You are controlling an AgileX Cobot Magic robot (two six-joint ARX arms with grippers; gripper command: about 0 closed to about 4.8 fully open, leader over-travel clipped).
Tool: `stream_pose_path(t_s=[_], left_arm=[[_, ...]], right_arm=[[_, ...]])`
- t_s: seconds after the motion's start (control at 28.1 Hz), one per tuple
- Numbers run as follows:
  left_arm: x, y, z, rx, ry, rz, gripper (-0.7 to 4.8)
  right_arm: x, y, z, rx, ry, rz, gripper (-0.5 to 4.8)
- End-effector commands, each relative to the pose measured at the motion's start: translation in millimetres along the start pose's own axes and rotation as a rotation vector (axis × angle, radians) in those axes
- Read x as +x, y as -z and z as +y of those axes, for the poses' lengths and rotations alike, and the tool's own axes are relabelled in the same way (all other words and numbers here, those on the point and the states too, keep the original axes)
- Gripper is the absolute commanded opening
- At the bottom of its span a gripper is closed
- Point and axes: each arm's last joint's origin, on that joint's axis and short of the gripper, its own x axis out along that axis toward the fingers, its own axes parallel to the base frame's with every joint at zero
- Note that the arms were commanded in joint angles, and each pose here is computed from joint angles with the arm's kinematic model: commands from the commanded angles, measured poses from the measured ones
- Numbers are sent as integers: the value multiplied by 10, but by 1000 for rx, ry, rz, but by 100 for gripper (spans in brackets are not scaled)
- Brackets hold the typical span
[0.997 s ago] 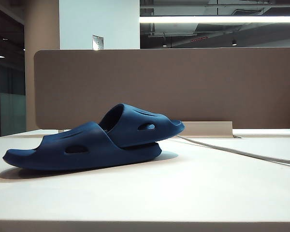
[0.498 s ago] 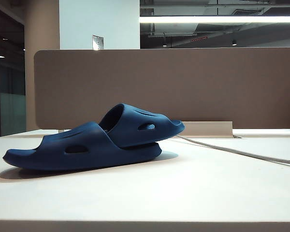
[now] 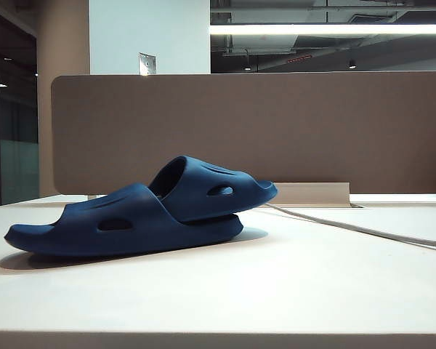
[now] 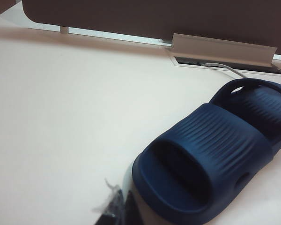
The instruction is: Interlock the pair of blue slippers on the table with their fronts facing up.
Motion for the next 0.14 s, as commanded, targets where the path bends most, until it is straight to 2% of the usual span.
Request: stream_pose_path(t_s=[0.04,0.14], left_arm=[[-1,-15,-5,2,7,-10,-5],[-1,-15,-5,2,7,-10,-5]], right_arm=[[1,-9,0,-5,-2,-11,-1],[1,-9,0,-5,-2,-11,-1]])
